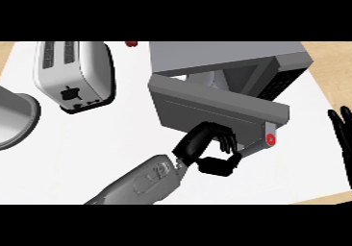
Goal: Pick up the milk, place it into the microwave and close the microwave
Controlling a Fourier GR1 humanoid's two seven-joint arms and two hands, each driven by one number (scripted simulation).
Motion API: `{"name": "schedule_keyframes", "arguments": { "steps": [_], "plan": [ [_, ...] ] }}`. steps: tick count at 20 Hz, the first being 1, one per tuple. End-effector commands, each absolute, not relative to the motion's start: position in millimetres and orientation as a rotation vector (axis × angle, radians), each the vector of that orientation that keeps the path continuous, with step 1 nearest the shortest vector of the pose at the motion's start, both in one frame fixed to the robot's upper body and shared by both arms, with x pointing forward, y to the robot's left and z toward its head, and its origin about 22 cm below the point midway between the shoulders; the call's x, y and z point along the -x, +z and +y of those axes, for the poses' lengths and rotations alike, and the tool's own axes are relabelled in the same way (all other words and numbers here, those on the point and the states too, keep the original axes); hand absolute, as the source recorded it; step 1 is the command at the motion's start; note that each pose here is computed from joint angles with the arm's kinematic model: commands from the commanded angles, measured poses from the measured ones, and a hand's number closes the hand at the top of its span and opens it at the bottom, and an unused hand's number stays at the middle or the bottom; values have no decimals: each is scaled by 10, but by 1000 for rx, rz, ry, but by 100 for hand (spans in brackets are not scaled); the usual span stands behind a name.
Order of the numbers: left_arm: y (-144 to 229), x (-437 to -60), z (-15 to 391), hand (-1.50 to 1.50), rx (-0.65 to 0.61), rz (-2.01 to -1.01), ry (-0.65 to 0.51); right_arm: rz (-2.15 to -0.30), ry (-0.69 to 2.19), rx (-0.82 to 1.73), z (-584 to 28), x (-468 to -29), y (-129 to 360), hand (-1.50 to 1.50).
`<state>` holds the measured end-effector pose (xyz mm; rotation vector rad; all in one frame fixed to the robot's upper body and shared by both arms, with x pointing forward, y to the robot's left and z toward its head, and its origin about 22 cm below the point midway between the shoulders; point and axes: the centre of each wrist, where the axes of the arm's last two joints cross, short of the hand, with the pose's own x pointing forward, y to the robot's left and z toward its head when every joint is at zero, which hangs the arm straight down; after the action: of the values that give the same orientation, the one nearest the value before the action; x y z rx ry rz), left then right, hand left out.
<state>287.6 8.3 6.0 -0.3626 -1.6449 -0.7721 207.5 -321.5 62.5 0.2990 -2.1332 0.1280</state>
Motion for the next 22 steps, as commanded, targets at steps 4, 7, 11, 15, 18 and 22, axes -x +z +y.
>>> {"name": "schedule_keyframes", "arguments": {
  "steps": [4, 7, 11, 15, 18, 22],
  "plan": [
    [388, -3099, -41, 150, 409, -1762, -643, -2168, 220, -421, -3105, -2171, 891, -150],
    [469, -3204, -60, 150, 404, -1767, -620, -2183, 260, -443, -3089, -2167, 1003, -150],
    [637, -3348, -99, 150, 377, -1789, -588, -2197, 254, -452, -3131, -2210, 1093, -150],
    [768, -3470, -129, 150, 345, -1816, -569, -2184, 295, -489, -3126, -2232, 1184, -150],
    [813, -3549, -120, 150, 314, -1819, -533, -2172, 329, -514, -3139, -2226, 1206, -150],
    [914, -3623, -143, 150, 301, -1835, -515, -2171, 334, -515, -3152, -2261, 1295, -150]
  ]
}}
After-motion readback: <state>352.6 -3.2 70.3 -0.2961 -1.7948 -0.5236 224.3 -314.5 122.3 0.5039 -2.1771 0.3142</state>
